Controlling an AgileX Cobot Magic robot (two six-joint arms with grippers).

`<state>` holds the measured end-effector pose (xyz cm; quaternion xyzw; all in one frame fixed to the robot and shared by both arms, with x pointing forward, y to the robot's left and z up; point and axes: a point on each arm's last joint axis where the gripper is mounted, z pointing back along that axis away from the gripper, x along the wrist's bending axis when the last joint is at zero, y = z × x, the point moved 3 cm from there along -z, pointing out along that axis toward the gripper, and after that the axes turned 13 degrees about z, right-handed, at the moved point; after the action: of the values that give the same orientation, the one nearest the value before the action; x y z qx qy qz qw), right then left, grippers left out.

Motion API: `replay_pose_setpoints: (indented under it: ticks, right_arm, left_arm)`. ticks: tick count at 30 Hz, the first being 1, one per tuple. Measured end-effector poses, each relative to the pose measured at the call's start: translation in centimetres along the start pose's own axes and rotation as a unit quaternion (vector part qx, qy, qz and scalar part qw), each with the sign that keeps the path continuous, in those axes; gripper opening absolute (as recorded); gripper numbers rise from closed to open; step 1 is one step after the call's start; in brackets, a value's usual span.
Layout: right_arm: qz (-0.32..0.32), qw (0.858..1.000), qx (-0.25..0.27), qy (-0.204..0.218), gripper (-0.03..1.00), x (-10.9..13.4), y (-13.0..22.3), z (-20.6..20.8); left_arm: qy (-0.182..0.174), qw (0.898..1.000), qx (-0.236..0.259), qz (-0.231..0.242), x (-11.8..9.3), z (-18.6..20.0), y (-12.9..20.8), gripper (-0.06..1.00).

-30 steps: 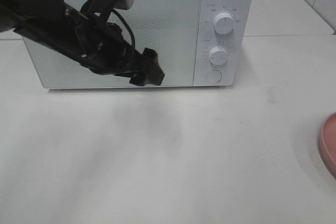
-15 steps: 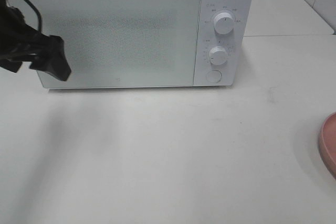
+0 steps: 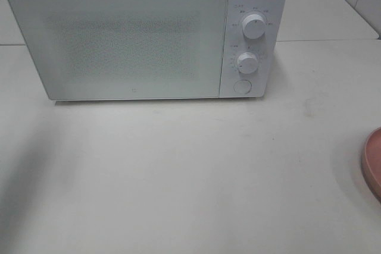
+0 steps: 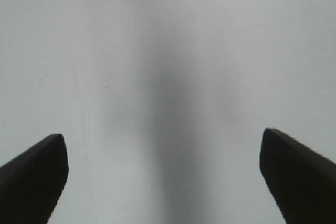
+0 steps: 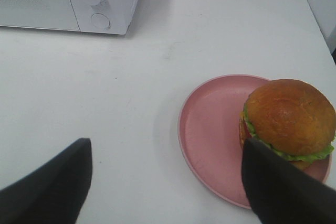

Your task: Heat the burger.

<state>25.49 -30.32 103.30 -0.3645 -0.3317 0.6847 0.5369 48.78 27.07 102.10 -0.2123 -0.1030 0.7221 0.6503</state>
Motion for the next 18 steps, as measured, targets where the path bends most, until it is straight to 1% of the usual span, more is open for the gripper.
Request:
replay_pose_setpoints:
  ticks: [2,3,5,6,7,8,9,11,12,14,15,16,17,18]
  right_arm:
    - [0.000,1.000,0.000,0.000,0.76,0.0,0.0,0.0]
    - [0.000,1.000,0.000,0.000,0.76,0.0,0.0,0.0]
    - [0.000,1.000,0.000,0.000,0.76,0.0,0.0,0.0]
    - [0.000,1.000,0.000,0.000,0.76,0.0,0.0,0.0]
    - [0.000,1.000,0.000,0.000,0.76,0.0,0.0,0.0]
    - [0.000,1.000,0.000,0.000,0.76,0.0,0.0,0.0]
    - [0.000,1.000,0.000,0.000,0.76,0.0,0.0,0.0]
    - [0.000,1.000,0.000,0.000,0.76,0.0,0.0,0.0]
    - [0.000,1.000,0.000,0.000,0.76,0.0,0.0,0.0]
    - [0.000,1.000,0.000,0.000,0.76,0.0,0.0,0.0]
    - [0.000,1.000,0.000,0.000,0.76,0.0,0.0,0.0]
    - [0.000,1.000,0.000,0.000,0.76,0.0,0.0,0.0]
    - [0.000,1.000,0.000,0.000,0.76,0.0,0.0,0.0]
    - [0.000,1.000,0.000,0.000,0.76,0.0,0.0,0.0]
  left_arm:
    - [-0.010,1.000,-0.016,0.007,0.5,1.4,1.5,0.90]
    - [-0.010,1.000,-0.016,0.007,0.5,1.4,1.5,0.90]
    - [-0.016,1.000,-0.019,0.010,1.0,2.6,3.5,0.90]
    - [-0.016,1.000,-0.019,0.010,1.0,2.6,3.5,0.90]
    - [-0.019,1.000,-0.021,0.009,1.4,3.3,5.2,0.90]
    - [-0.020,1.000,-0.018,0.008,1.5,3.5,6.1,0.90]
    - [-0.020,1.000,-0.018,0.008,1.5,3.5,6.1,0.90]
    - [-0.017,0.999,-0.032,0.007,1.9,4.4,8.4,0.90]
    - [-0.017,0.999,-0.032,0.007,1.9,4.4,8.4,0.90]
    - [-0.015,0.998,-0.068,0.000,2.5,5.5,11.1,0.90]
    - [-0.015,0.998,-0.068,0.000,2.5,5.5,11.1,0.90]
    - [-0.016,0.997,-0.077,-0.003,2.7,5.8,11.7,0.90]
    - [-0.016,0.995,-0.099,-0.007,2.8,6.6,12.4,0.90]
    - [-0.016,0.995,-0.099,-0.007,2.8,6.6,12.4,0.90]
